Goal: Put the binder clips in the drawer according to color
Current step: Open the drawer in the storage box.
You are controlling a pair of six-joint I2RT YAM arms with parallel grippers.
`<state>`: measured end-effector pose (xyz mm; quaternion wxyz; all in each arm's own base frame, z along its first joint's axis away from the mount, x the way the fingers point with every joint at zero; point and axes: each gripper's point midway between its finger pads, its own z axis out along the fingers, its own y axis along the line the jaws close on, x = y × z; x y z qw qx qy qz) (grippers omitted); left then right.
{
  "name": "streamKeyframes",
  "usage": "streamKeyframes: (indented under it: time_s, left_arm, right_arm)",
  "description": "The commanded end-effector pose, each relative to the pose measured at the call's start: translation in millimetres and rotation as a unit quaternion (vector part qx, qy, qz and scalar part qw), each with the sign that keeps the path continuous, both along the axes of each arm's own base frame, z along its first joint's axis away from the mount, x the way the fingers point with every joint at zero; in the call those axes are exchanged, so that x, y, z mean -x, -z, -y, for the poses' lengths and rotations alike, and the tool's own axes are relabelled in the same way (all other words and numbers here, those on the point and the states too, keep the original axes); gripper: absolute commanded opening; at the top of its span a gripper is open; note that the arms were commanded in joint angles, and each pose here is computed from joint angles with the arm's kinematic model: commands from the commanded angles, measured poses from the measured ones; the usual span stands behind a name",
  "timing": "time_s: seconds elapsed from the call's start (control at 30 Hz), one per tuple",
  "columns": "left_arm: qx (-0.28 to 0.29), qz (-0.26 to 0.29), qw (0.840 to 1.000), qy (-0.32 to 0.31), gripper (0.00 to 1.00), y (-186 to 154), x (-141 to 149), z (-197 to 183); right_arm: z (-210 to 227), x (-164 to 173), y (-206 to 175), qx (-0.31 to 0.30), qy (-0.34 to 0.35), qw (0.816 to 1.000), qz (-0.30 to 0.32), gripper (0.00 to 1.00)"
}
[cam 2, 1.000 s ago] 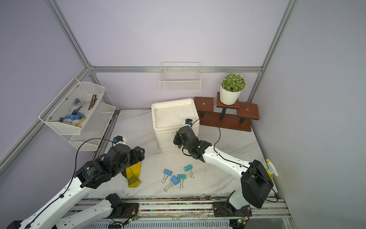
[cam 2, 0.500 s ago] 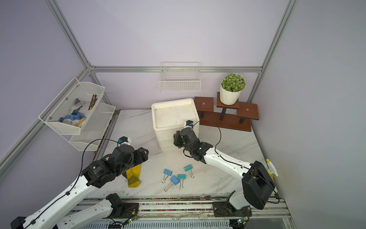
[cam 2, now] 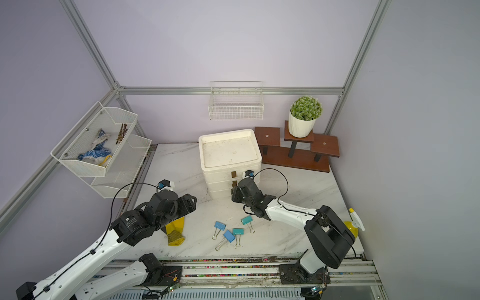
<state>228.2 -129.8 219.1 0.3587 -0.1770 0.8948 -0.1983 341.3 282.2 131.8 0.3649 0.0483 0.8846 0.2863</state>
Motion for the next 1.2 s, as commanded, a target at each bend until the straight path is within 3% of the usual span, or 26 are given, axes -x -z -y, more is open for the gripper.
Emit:
streamKeyframes:
  time_s: [0.0,0.13,0.23,0.5,0.63,0.87,0.9,1.0,1.17]
  left_arm:
    - [0.021,0.013,1.0,-0.001,0.8,-9.5,-2.0,4.2]
    - [0.024,0.015,1.0,-0.002,0.79,-11.2,-1.2,3.5]
    - [0.022,0.016,1.0,-0.003,0.79,-11.5,-0.8,2.2]
    - [0.022,0.012,1.0,-0.003,0.79,-8.7,0.5,2.0]
    - [0.023,0.015,1.0,-0.004,0.79,-10.7,-0.2,1.8]
    - [0.024,0.017,1.0,-0.006,0.79,-12.5,0.4,0.5]
    - [0.025,0.017,1.0,-0.005,0.79,-12.7,0.8,1.0]
    - [0.025,0.017,1.0,-0.005,0.79,-12.4,1.0,1.1]
    - [0.023,0.02,1.0,-0.005,0.79,-13.7,1.1,0.2]
  right_arm:
    - [-7.0,-17.6,-14.1,-0.019,0.006,0.999,0.026,0.43]
    - [-10.4,-23.3,-14.1,-0.015,0.003,0.999,0.027,0.42]
    - [-9.2,-25.9,-8.9,-0.01,0.008,1.0,0.025,0.35]
    - [7.6,-19.8,-10.1,-0.024,0.037,0.998,0.038,0.01]
    - [9.1,-15.7,-24.8,-0.066,0.039,0.995,0.069,0.0]
    - [9.5,-8.9,-27.4,-0.088,0.036,0.993,0.071,0.0]
    - [9.6,-7.9,-27.7,-0.089,0.034,0.993,0.074,0.02]
    - [9.5,-7.2,-27.7,-0.114,0.036,0.989,0.087,0.38]
    - [6.1,-13.7,-26.4,-0.148,0.051,0.982,0.104,0.48]
